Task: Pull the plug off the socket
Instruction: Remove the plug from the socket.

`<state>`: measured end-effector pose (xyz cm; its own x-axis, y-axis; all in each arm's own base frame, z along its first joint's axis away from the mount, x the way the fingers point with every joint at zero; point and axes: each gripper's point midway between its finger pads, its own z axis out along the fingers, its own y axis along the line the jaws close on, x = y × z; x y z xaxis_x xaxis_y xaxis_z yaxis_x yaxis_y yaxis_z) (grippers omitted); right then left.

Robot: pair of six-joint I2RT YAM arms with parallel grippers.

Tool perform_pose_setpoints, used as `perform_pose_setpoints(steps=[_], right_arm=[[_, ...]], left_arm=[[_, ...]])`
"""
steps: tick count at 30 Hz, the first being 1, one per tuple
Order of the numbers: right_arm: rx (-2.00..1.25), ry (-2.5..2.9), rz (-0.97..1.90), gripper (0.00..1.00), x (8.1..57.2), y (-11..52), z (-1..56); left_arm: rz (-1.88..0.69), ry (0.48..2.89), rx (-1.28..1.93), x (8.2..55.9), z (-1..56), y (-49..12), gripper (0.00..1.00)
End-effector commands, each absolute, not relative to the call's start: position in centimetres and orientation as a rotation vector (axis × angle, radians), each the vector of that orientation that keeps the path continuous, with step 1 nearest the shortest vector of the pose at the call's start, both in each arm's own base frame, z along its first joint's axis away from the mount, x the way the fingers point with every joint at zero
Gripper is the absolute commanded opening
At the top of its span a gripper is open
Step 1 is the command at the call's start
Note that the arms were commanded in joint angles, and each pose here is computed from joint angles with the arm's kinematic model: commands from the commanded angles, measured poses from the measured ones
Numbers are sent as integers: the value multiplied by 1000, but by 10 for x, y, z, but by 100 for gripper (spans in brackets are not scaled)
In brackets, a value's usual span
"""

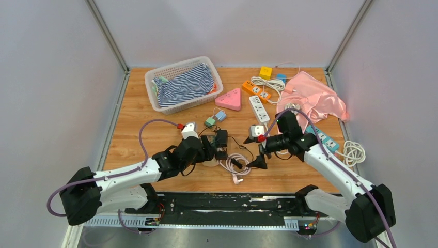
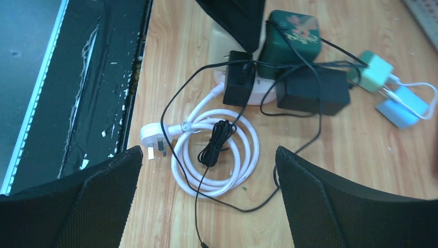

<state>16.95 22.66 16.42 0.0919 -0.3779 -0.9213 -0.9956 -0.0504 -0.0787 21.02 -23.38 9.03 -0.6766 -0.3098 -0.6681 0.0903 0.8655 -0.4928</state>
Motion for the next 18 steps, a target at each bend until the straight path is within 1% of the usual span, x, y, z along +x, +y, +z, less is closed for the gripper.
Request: perform_pose_setpoints(steps=[1,3,7,9,11,15,18], right_arm=[[-1677,1279,913,98,168,245,150],[-1700,1286,897,93,174,253,145],[-1756,1301,887,78,178,269,131],[-1781,1315,866,73,176,276,119],[-1784,1326,820,71,176,283,112],[-1686,1380,727,71,193,290,116],[-1667,1434,722,70,198,291,111]], left_arm=[[-729,2227,-42,205,96,-249,12],[-714,2233,-18,204,93,-247,10],[-688,2252,0,203,84,-244,8],[-678,2263,1,203,80,-243,8],[-679,2271,-1,202,78,-242,7],[-697,2283,-2,199,76,-243,7],[-721,2293,-2,196,76,-245,7]])
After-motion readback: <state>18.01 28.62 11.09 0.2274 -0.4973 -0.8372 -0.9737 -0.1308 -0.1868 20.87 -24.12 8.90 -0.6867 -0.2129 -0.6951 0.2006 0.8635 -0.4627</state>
